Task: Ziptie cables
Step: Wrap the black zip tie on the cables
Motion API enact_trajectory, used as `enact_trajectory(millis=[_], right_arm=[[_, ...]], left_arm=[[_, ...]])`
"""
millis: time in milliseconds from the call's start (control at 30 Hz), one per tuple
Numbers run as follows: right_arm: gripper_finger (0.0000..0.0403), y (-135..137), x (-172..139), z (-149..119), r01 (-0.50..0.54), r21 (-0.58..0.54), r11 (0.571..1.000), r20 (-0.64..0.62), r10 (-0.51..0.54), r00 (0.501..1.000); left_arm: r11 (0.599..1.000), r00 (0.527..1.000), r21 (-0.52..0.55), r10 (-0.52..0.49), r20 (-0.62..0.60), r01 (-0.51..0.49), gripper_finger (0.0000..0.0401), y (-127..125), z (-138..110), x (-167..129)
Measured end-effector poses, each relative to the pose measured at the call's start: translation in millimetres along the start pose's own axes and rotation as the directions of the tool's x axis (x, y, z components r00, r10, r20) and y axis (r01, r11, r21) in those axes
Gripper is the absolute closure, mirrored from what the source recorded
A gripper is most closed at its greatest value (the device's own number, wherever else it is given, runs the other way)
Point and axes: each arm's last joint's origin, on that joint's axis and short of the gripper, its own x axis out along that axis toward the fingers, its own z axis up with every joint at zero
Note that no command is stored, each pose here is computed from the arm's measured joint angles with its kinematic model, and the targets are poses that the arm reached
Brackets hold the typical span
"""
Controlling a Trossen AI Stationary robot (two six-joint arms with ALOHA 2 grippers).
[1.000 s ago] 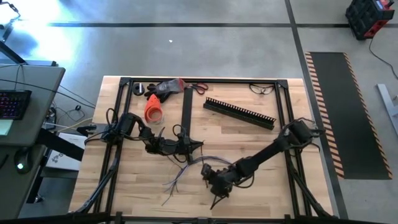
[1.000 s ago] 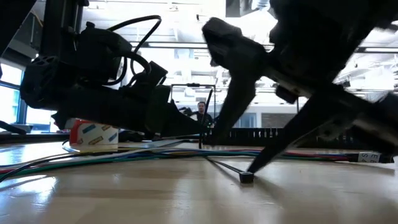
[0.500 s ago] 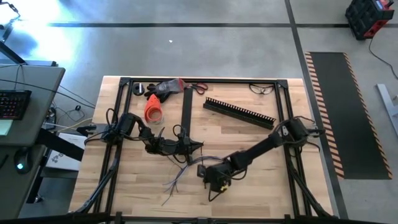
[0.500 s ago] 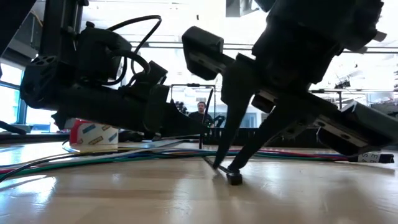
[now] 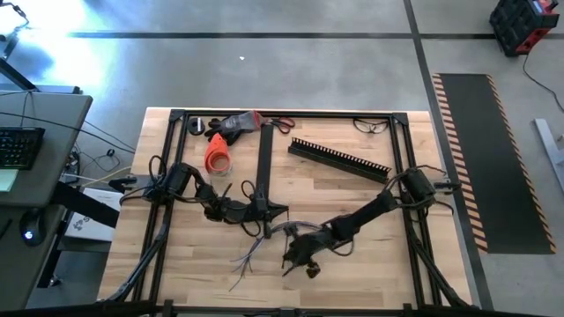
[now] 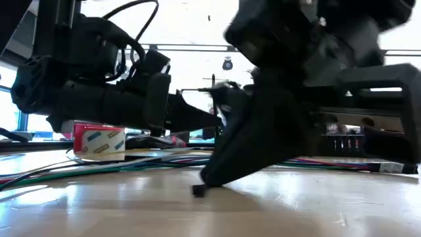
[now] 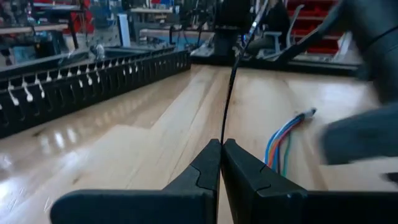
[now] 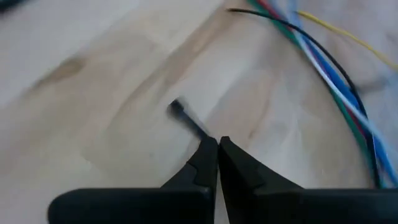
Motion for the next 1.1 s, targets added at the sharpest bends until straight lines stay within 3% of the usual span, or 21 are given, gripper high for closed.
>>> enact_trajectory(millis=[100,200,333,433,633,800,933,1100], right_arm=[[0.0403,8.8,-10.9,-22.3,0.089,0.200,0.976,0.101,-0.111,0.989],[0.0403,18.7,-20.6,-37.4,0.147,0.382,0.912,0.174,-0.228,0.958],[0.0403,29.4,-25.8,-37.0,0.213,0.468,0.857,0.195,-0.335,0.922],[0.0403,33.2,-23.8,-29.5,0.228,0.454,0.861,0.188,-0.343,0.920],[0.0403,28.0,-34.4,0.6,0.269,0.304,0.914,0.144,-0.323,0.935],[0.0395,20.7,-63.5,18.2,0.320,0.172,0.932,-0.010,-0.323,0.946],[0.0357,18.0,-87.7,15.9,0.338,0.156,0.928,-0.141,-0.318,0.938],[0.0297,28.1,-112.2,-1.3,0.322,0.199,0.925,-0.369,-0.234,0.900]], left_arm=[[1.000,1.000,0.024,-0.013,0.007,0.013,0.0401,-4.3,0.3,-2.3],[0.999,1.000,0.040,-0.024,0.008,0.024,0.0401,-7.9,0.2,-4.0],[0.999,0.999,0.043,-0.032,0.015,0.032,0.0401,-10.9,1.4,-2.9],[0.998,0.999,0.060,-0.034,0.023,0.032,0.0401,-12.7,3.2,-0.4],[0.996,0.999,0.083,-0.035,0.013,0.034,0.0401,-15.5,3.7,4.3],[0.997,0.999,0.056,-0.044,-0.014,0.045,0.0401,-15.0,3.2,10.0],[0.996,0.994,0.056,-0.066,-0.087,0.071,0.0401,-10.7,5.0,19.7],[0.991,0.988,0.110,-0.063,-0.141,0.079,0.0401,-8.6,19.4,29.8]])
